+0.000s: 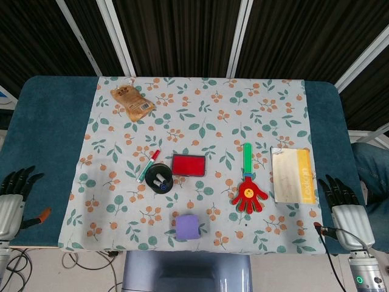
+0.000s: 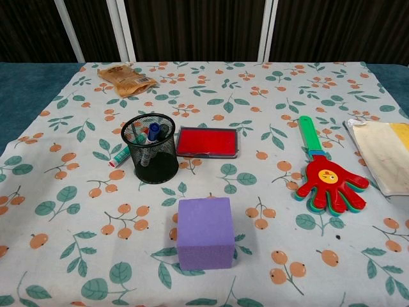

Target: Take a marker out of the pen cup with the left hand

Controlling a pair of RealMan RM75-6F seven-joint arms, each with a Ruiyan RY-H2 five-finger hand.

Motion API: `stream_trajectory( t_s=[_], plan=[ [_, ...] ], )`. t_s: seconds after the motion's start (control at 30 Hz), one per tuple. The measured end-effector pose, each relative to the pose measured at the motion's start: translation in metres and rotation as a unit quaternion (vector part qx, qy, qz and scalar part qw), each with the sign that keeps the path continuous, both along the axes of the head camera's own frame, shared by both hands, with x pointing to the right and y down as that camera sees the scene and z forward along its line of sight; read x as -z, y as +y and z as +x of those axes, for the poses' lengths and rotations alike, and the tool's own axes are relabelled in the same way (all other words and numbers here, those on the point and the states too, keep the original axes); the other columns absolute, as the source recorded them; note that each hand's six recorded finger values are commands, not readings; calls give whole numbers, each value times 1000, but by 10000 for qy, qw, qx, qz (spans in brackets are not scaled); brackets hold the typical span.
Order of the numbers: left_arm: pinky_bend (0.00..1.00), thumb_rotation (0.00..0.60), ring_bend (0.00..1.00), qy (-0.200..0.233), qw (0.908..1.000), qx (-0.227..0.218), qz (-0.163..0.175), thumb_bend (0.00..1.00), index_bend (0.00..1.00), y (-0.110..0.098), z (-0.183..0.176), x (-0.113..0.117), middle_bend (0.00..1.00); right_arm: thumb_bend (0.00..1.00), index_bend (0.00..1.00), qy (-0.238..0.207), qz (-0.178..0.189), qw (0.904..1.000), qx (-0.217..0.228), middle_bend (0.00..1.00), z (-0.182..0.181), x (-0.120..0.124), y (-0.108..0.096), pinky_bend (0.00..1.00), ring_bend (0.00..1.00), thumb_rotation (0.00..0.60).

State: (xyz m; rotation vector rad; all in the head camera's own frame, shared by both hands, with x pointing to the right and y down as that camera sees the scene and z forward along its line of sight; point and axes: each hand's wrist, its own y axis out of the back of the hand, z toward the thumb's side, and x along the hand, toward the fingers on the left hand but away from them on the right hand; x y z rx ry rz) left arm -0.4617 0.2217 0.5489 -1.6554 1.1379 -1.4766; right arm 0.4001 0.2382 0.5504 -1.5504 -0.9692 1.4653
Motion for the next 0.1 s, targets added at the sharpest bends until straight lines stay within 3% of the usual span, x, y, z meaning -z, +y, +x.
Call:
stream_trajectory(
  t_s=[0.1],
  plan=[
    [0,600,0,16,9999,67,92,185,158,-1,-6,4,42,29,9,-3,-11,10000,17,0,-1,0,0,151,0,600]
  ],
)
